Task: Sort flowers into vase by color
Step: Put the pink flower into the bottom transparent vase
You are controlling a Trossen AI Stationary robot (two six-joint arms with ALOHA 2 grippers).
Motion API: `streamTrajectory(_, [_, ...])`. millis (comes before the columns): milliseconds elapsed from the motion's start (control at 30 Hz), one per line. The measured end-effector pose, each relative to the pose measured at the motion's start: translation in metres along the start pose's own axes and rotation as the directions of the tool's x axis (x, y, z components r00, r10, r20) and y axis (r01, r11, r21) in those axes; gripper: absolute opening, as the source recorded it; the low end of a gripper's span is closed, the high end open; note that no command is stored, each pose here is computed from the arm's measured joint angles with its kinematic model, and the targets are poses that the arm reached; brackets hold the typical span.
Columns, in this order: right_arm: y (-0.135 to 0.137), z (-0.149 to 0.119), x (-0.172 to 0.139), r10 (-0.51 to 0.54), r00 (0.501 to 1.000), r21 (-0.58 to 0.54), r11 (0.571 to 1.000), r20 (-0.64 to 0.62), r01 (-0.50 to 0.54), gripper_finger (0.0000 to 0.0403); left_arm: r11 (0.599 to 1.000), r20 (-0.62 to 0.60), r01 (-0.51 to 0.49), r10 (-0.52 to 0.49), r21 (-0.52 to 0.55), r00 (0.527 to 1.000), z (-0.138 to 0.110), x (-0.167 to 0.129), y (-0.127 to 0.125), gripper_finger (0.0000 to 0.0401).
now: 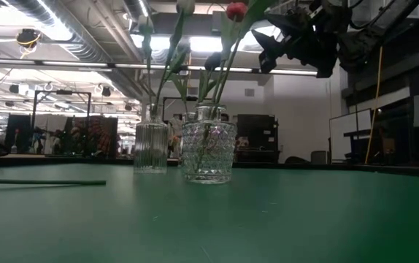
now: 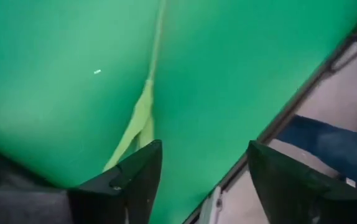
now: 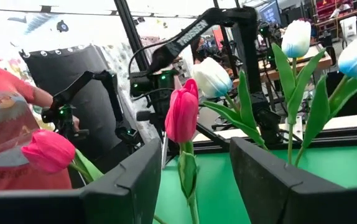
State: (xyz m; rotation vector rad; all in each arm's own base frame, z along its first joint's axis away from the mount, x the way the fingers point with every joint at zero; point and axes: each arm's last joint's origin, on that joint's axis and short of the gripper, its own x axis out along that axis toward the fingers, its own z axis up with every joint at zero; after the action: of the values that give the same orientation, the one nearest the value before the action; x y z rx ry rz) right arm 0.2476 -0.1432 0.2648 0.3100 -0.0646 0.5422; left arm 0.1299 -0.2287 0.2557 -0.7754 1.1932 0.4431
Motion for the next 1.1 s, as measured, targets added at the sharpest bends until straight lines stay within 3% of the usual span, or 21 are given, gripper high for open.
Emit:
streamTrajectory(100, [0.000,0.000,0.000,0.000,1.000,-0.012,1.000,0.000,0.000,0.0191,0.998,-0.017,0.065,-0.065,0.014,0.998,0.006,0.004,0.014,0.0254])
streamTrajectory(367, [0.000,0.000,0.000,0.003,1.000,-0.009,1.000,-0.003,-0.003,0.0191,0.993,-0.177,0.001,0.020,0.116,0.984,0.014,0.031,0.047,0.0285])
streamTrajectory(467, [0.000,0.000,0.000,0.002,1.000,-0.003,1.000,-0.003,-0.002,0.0191,0.992,-0.191,0.042,-0.018,0.123,0.981,0.013,0.043,0.046,0.0281])
streamTrajectory(867, [-0.001,0.000,0.000,-0.011,1.000,0.023,1.000,0.003,0.010,0.0191,0.957,-0.106,-0.099,0.133,0.274,0.985,0.022,0.087,0.043,0.0279])
streamTrajectory(1100, [-0.002,-0.003,0.000,-0.018,1.000,0.053,0.998,-0.009,0.019,0.0191,0.943,-0.062,-0.106,0.132,0.316,0.989,0.024,0.100,0.039,0.0279])
